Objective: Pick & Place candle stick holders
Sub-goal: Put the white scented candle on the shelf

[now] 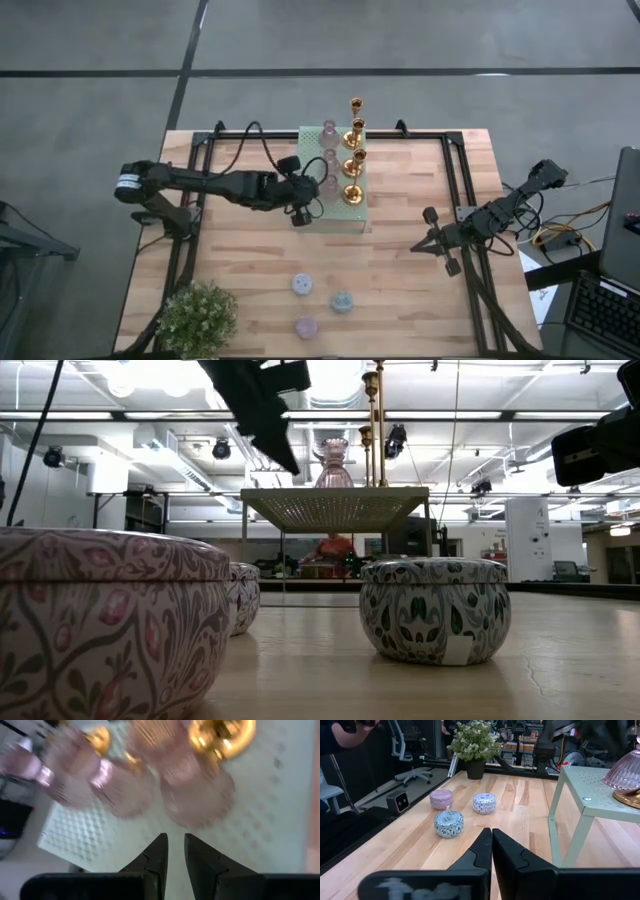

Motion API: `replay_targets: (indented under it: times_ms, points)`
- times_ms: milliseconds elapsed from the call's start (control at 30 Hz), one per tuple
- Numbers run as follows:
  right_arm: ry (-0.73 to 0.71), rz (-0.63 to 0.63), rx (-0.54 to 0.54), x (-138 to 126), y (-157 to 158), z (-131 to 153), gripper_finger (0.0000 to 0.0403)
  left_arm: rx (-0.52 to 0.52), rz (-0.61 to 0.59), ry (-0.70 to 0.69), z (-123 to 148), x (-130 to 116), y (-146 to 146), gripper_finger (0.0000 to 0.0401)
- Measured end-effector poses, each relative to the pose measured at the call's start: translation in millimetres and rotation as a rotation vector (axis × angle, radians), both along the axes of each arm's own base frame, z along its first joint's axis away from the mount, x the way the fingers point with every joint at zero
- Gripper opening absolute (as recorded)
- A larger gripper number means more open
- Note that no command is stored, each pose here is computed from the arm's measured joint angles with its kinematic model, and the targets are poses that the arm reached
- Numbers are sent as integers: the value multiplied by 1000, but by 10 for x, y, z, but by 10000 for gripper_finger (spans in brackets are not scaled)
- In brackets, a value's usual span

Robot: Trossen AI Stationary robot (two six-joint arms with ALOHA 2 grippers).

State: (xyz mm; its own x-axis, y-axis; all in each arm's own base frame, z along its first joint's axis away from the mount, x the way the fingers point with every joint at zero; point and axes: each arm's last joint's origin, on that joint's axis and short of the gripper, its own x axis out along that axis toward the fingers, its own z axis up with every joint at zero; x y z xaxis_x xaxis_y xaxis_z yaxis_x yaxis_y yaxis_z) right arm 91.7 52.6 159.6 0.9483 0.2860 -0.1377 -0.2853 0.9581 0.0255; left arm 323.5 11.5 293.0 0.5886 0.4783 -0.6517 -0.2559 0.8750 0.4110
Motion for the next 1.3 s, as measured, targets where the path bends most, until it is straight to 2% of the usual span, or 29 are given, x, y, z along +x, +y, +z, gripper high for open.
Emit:
replay_targets:
  times_ms: [200, 300, 400, 500, 800, 933, 1033, 1300]
  points:
    - [0, 0, 0, 0, 0, -1, 8, -230, -100, 17, -24, -54, -221, 67]
    - [0, 0, 0, 0, 0, 0, 8, -285, -135, 7, -28, -66, -420, 67]
    - [0, 0, 0, 0, 0, -1, 8, -310, -172, 6, -32, -92, -620, 73]
    - [0, 0, 0, 0, 0, 0, 8, -344, -199, 0, -35, -133, -826, 96]
    - [0, 0, 0, 0, 0, -1, 8, -410, -261, -15, -151, -290, -1320, 230]
    - [0, 0, 0, 0, 0, 1, 8, -431, -261, -22, -172, -347, -1443, 273]
    - [0, 0, 0, 0, 0, 0, 8, -447, -254, -14, -214, -390, -1505, 285]
    - [0, 0, 0, 0, 0, -1, 8, -472, -237, -2, -350, -452, -1565, 283]
